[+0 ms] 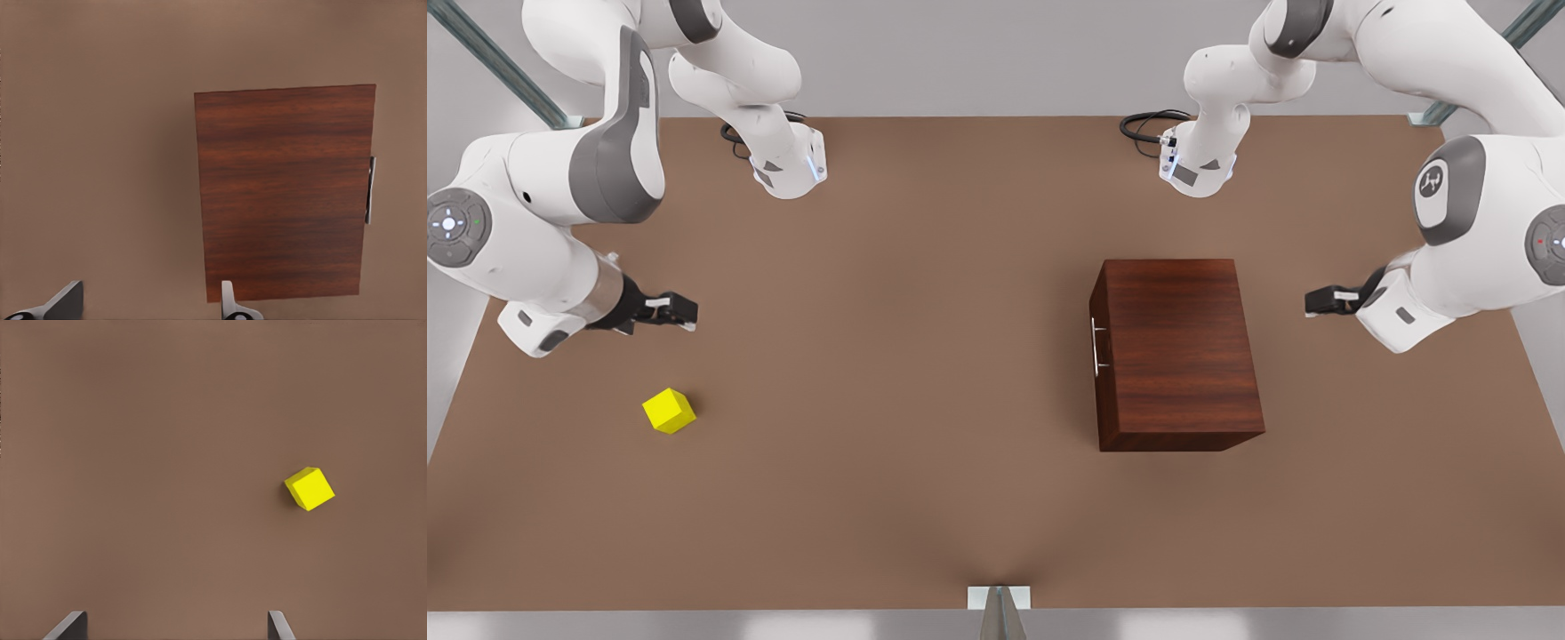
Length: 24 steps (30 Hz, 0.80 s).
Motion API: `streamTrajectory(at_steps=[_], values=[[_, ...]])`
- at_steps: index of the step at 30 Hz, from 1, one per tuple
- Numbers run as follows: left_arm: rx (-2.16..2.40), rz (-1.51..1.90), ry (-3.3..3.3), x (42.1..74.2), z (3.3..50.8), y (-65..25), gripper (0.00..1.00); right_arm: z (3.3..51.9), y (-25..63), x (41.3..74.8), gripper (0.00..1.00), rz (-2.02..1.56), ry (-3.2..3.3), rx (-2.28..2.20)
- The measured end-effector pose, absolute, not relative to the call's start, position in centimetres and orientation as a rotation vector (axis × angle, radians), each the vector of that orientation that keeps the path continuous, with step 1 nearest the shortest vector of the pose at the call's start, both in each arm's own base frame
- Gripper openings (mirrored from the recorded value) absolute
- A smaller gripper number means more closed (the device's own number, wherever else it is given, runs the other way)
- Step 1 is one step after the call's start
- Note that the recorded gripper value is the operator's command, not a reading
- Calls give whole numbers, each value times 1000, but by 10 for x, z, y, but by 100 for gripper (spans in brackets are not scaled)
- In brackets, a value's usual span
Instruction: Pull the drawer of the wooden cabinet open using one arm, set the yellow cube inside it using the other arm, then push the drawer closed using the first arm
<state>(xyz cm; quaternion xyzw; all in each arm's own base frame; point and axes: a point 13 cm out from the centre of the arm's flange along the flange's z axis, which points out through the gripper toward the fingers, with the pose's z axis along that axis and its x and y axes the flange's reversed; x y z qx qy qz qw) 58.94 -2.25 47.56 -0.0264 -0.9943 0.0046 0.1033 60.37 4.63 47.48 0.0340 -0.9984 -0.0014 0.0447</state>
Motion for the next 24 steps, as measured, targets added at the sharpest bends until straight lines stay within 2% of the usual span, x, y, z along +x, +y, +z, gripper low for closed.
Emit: streamTrajectory(at_steps=[2,5,9,12,17,21,23,24], values=[[-123,5,-2950,596,472,-41,100,475,47,609,100,-5,-3070,103],[-335,-31,-2906,590,444,-147,100,471,46,616,100,-6,-3087,101],[-626,-181,-2815,533,384,-326,100,433,29,633,100,-13,-3061,76],[-643,-310,-2817,502,341,-394,97,376,-26,652,100,-38,-3017,21],[-465,-444,-2880,500,286,-421,96,282,-86,671,100,-103,-2971,49],[-307,-570,-2898,506,246,-401,92,232,-104,680,100,-158,-2971,134],[-236,-609,-2910,510,232,-390,85,208,-111,674,100,-181,-2954,183],[-202,-620,-2919,513,227,-385,77,200,-112,672,100,-187,-2950,214]])
